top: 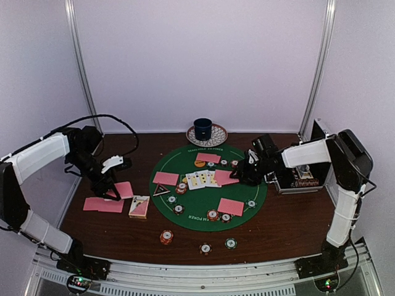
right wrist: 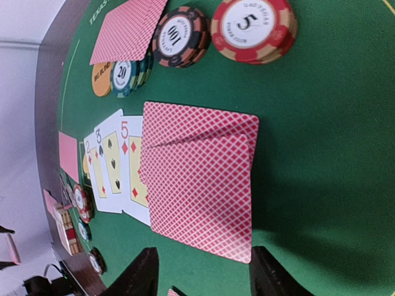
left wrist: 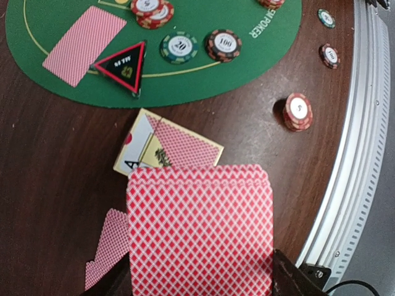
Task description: Distribute texas hold em gaming equipment
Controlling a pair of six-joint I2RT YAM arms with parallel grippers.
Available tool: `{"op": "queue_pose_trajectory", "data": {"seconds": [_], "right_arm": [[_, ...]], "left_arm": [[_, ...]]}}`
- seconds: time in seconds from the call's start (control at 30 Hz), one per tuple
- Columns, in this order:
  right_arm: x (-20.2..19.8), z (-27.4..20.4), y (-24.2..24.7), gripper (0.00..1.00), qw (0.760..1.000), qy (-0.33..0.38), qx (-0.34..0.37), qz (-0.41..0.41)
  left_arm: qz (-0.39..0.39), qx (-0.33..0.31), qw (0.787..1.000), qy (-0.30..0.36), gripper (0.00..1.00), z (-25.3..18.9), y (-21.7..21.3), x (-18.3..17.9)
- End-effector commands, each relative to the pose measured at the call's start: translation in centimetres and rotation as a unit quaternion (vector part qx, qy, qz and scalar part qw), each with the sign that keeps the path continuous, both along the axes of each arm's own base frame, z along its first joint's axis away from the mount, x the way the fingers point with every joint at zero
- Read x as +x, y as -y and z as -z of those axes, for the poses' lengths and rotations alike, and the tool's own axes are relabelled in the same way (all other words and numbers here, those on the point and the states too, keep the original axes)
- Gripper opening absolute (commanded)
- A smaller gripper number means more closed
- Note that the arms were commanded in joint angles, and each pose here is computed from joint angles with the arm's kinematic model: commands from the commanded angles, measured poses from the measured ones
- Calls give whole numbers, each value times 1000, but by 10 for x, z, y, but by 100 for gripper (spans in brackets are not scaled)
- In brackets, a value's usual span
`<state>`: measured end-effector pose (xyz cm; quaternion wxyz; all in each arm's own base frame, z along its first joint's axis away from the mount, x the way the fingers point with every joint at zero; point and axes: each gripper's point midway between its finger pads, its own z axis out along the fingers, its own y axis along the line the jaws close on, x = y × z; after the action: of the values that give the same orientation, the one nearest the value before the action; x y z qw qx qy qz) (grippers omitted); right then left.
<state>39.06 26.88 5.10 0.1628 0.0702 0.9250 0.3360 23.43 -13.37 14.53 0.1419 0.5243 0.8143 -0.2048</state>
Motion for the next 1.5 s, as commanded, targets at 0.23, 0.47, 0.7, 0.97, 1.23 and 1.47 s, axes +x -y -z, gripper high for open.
{"op": "queue_pose_trajectory", "data": {"seconds": [0.23, 0.47, 0.7, 0.97, 1.23, 1.47], "right_arm": [[-17, -68, 0, 82, 998, 59, -31, -22], [-31, -108, -5, 98, 995, 87, -25, -38], [-45, -132, 5, 99, 993, 107, -31, -38], [-56, -147, 15, 100, 992, 115, -43, -41], [-50, -166, 60, 99, 976, 172, -136, -4], [-38, -170, 191, 100, 870, 264, -373, 186]], "left_arm": [[-3, 64, 997, 37, 0, 61, -53, 18], [10, 113, 993, 38, 1, 103, -68, 31], [8, 114, 993, 22, 81, 119, -68, 35], [8, 100, 995, 21, 98, 102, -63, 28], [-52, 39, 995, 81, 97, 21, -45, 68], [-188, -100, 966, 149, 98, -30, -22, 117]]}}
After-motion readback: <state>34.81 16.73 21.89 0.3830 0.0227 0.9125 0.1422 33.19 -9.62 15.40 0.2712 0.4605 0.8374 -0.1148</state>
